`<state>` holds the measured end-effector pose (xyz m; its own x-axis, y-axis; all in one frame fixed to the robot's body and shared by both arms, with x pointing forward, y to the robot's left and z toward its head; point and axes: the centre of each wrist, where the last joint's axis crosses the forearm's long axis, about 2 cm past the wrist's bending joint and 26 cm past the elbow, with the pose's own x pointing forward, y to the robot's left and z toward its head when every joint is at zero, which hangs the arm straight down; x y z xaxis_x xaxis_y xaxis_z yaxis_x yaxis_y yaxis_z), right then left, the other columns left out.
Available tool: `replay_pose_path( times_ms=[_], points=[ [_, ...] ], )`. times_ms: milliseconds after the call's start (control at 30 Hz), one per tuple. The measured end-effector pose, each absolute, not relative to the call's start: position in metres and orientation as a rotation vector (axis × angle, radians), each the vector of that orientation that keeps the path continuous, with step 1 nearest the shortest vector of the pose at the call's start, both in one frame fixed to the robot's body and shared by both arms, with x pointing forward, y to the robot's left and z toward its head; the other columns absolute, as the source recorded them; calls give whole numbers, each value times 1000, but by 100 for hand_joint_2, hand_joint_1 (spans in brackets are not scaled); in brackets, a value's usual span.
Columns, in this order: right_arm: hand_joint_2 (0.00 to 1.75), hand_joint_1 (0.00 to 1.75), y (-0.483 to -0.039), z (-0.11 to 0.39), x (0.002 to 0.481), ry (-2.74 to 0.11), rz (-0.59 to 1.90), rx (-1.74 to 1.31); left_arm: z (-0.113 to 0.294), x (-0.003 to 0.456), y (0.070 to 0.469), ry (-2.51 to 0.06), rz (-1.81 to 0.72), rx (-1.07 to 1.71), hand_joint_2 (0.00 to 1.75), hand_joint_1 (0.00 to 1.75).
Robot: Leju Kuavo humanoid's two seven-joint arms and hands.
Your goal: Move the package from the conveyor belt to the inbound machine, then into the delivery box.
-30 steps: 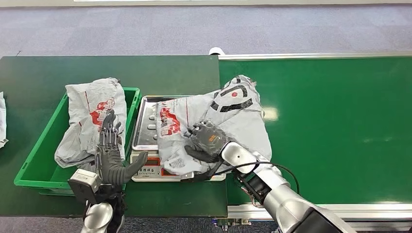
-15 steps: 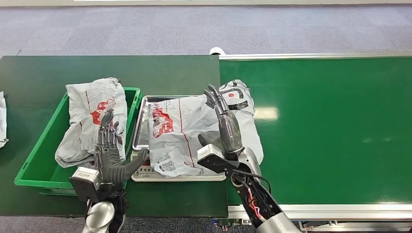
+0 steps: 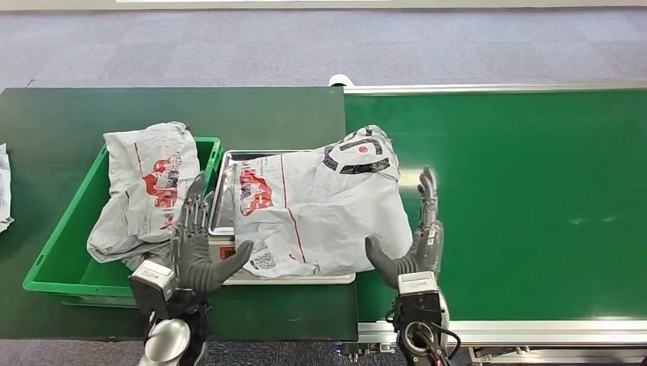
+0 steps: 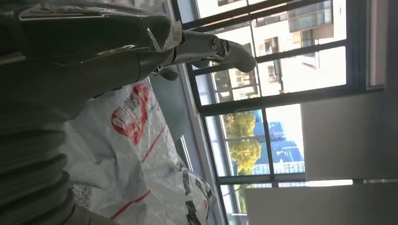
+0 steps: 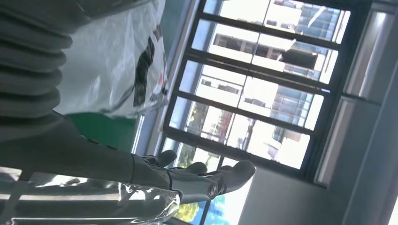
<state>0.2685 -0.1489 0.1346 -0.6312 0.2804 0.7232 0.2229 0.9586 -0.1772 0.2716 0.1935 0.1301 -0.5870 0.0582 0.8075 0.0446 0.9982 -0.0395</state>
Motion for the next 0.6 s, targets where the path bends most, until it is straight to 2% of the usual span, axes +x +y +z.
replay_pose_path(
  times_ms=[233,600],
  points=[
    [175,0,-166,137,272,-2247,17,-377,162,314,170,-2199,-412,-86,175,0],
    [175,0,-172,141,279,-2243,13,-378,196,373,170,-1994,-889,100,175,0]
  ],
)
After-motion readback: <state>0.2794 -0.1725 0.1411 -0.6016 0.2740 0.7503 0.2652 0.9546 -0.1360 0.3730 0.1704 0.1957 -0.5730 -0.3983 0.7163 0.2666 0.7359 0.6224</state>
